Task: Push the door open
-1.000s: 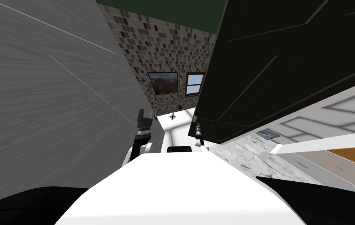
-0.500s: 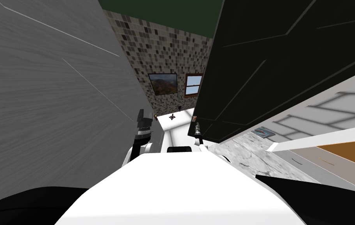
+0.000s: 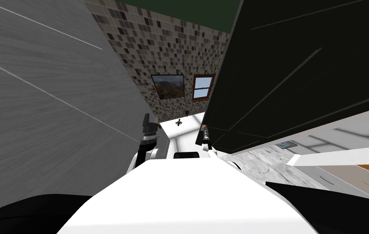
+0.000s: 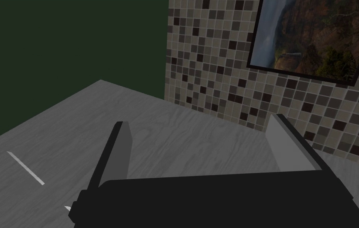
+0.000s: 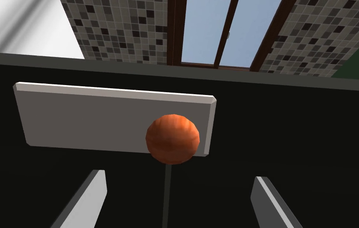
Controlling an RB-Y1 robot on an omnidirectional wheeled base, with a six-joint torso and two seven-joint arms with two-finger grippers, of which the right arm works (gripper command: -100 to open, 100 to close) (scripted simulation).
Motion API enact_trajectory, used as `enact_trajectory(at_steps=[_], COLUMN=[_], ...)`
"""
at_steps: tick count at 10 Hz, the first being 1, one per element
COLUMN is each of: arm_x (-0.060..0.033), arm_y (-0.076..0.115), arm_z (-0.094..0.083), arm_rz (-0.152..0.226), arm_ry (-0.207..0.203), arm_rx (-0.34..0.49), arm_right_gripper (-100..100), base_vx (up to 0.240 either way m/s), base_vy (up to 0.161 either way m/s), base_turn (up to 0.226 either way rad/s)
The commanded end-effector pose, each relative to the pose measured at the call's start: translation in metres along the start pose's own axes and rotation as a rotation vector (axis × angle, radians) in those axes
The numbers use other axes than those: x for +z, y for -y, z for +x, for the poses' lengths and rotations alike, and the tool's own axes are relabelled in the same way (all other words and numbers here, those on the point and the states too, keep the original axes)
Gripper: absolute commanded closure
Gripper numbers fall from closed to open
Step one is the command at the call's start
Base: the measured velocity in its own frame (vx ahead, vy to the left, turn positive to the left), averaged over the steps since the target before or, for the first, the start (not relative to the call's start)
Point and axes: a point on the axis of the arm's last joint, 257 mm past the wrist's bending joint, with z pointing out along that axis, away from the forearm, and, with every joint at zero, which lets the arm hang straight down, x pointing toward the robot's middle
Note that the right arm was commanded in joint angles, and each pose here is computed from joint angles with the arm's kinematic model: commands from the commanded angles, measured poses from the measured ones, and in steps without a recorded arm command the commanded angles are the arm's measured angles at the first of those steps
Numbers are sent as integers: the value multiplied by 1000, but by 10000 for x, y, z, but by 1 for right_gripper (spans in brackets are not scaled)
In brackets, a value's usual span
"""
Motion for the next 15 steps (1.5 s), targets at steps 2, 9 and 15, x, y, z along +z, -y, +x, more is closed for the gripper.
enact_trajectory(at_steps=[2, 9, 15], arm_x=[-21, -12, 16], arm_y=[21, 9, 10], arm_z=[61, 42, -410], arm_rz=[6, 3, 4], arm_ry=[3, 3, 91], arm_rx=[17, 12, 1], arm_right_gripper=[-100, 100, 100], base_vx=[213, -1, 182], base_vy=[-62, 0, 21], base_turn=[22, 1, -37])
